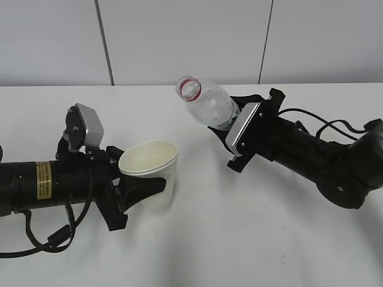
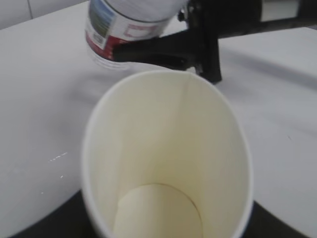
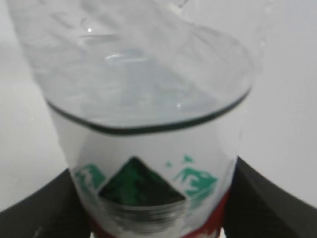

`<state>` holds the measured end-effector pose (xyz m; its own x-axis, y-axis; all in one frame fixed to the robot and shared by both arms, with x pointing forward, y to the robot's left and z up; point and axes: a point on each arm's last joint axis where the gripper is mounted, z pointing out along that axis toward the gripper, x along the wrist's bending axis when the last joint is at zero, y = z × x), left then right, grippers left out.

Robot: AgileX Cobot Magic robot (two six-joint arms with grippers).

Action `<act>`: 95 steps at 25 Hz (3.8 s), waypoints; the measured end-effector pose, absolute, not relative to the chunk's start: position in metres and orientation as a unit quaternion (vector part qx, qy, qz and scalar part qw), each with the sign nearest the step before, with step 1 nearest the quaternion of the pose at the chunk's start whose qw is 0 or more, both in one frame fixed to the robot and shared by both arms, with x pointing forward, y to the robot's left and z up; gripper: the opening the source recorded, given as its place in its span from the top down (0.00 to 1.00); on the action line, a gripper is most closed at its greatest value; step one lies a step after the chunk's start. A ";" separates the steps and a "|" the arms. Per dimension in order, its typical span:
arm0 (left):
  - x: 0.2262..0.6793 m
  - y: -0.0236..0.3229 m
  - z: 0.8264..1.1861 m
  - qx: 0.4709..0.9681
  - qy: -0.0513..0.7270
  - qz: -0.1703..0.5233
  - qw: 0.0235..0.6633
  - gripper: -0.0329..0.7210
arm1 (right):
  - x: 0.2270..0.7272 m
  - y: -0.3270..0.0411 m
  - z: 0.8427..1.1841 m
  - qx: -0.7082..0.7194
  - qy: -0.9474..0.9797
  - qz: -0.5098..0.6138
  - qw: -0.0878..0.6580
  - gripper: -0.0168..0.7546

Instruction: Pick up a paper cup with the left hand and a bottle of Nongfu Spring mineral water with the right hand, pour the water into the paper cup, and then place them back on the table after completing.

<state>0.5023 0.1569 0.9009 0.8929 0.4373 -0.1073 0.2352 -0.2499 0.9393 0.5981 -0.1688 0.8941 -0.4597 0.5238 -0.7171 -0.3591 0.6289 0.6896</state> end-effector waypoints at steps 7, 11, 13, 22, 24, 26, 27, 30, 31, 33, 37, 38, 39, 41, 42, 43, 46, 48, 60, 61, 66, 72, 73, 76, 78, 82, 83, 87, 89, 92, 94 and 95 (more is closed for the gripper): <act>0.500 0.155 0.903 0.782 0.201 0.079 0.585 0.51 | 0.603 -0.169 0.898 0.006 0.735 0.383 0.560 0.35; 0.499 0.154 0.903 0.786 0.191 0.075 0.584 0.51 | 0.603 -0.169 0.898 -0.026 0.734 0.359 0.576 0.35; 0.499 0.154 0.903 0.788 0.184 0.074 0.583 0.51 | 0.603 -0.169 0.898 -0.038 0.734 0.349 0.582 0.35; 0.499 0.155 0.900 0.799 0.186 0.076 0.566 0.51 | 0.607 -0.169 0.901 -0.069 0.727 0.323 0.602 0.35; 0.499 0.155 0.900 0.799 0.186 0.076 0.566 0.51 | 0.608 -0.168 0.903 -0.076 0.724 0.318 0.608 0.35; 0.499 0.155 0.900 0.800 0.185 0.075 0.566 0.51 | 0.609 -0.168 0.903 -0.083 0.722 0.312 0.611 0.35; 0.499 0.155 0.900 0.800 0.185 0.075 0.566 0.51 | 0.609 -0.168 0.903 -0.088 0.722 0.308 0.613 0.35; 0.499 0.155 0.900 0.800 0.185 0.075 0.566 0.51 | 0.608 -0.167 0.903 -0.108 0.719 0.300 0.617 0.35; 0.499 0.155 0.900 0.800 0.185 0.075 0.566 0.51 | 0.608 -0.167 0.904 -0.114 0.718 0.299 0.618 0.35; 0.499 0.155 0.900 0.799 0.186 0.076 0.566 0.51 | 0.609 -0.165 0.904 -0.125 0.716 0.298 0.619 0.36; 0.499 0.155 0.900 0.799 0.187 0.076 0.567 0.51 | 0.609 -0.165 0.905 -0.136 0.713 0.291 0.623 0.36; 0.499 0.155 0.900 0.799 0.187 0.076 0.567 0.51 | 0.610 -0.165 0.906 -0.138 0.712 0.290 0.625 0.36; 0.499 0.155 0.900 0.799 0.187 0.076 0.567 0.51 | 0.611 -0.164 0.907 -0.140 0.709 0.289 0.627 0.36; 0.499 0.155 0.900 0.799 0.187 0.076 0.567 0.51 | 0.614 -0.163 0.911 -0.142 0.704 0.289 0.633 0.36; 0.500 0.155 0.900 0.799 0.188 0.076 0.567 0.51 | 0.615 -0.163 0.912 -0.143 0.701 0.289 0.636 0.36; 0.500 0.155 0.900 0.799 0.188 0.076 0.567 0.51 | 0.617 -0.163 0.914 -0.144 0.699 0.288 0.639 0.36; 0.500 0.155 0.900 0.798 0.188 0.076 0.567 0.51 | 0.621 -0.161 0.918 -0.148 0.691 0.286 0.647 0.36; 0.500 0.155 0.900 0.798 0.189 0.077 0.567 0.51 | 0.622 -0.161 0.920 -0.152 0.688 0.283 0.651 0.36; 0.500 0.155 0.901 0.794 0.188 0.076 0.573 0.51 | 0.628 -0.156 0.929 -0.197 0.666 0.265 0.669 0.36; 0.500 0.155 0.901 0.794 0.188 0.076 0.573 0.51 | 0.628 -0.156 0.929 -0.200 0.664 0.263 0.671 0.36; 0.500 0.155 0.901 0.794 0.188 0.076 0.573 0.51 | 0.630 -0.155 0.932 -0.206 0.659 0.258 0.676 0.36; 0.499 0.155 0.901 0.795 0.186 0.075 0.573 0.51 | 0.631 -0.155 0.933 -0.218 0.653 0.247 0.682 0.36; 0.499 0.155 0.901 0.795 0.186 0.075 0.572 0.51 | 0.631 -0.155 0.933 -0.220 0.651 0.244 0.684 0.36; 0.499 0.155 0.901 0.795 0.186 0.075 0.572 0.51 | 0.632 -0.155 0.934 -0.224 0.650 0.241 0.685 0.36; 0.499 0.155 0.901 0.795 0.186 0.075 0.572 0.51 | 0.632 -0.155 0.934 -0.224 0.649 0.240 0.686 0.36; 0.499 0.155 0.901 0.795 0.186 0.075 0.572 0.51 | 0.632 -0.155 0.934 -0.226 0.649 0.239 0.686 0.36; 0.499 0.155 0.901 0.795 0.186 0.075 0.572 0.51 | 0.632 -0.155 0.934 -0.227 0.648 0.237 0.687 0.36; 0.499 0.155 0.901 0.795 0.185 0.075 0.572 0.51 | 0.632 -0.155 0.934 -0.233 0.646 0.231 0.689 0.36; 0.499 0.155 0.901 0.795 0.185 0.075 0.572 0.51 | 0.632 -0.155 0.934 -0.233 0.646 0.231 0.689 0.36; 0.499 0.155 0.901 0.795 0.186 0.075 0.572 0.51 | 0.632 -0.155 0.934 -0.237 0.645 0.227 0.690 0.36; 0.499 0.155 0.901 0.795 0.186 0.075 0.572 0.51 | 0.632 -0.155 0.934 -0.238 0.644 0.226 0.691 0.36; 0.499 0.155 0.901 0.795 0.186 0.075 0.572 0.51 | 0.632 -0.155 0.934 -0.239 0.643 0.225 0.692 0.36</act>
<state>0.4993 0.1547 0.9011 0.9199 0.3809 -0.0931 0.2095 -0.2767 0.9378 0.6319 -0.1548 0.9342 0.0710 0.0038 -0.9975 -0.6185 0.7847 -0.0410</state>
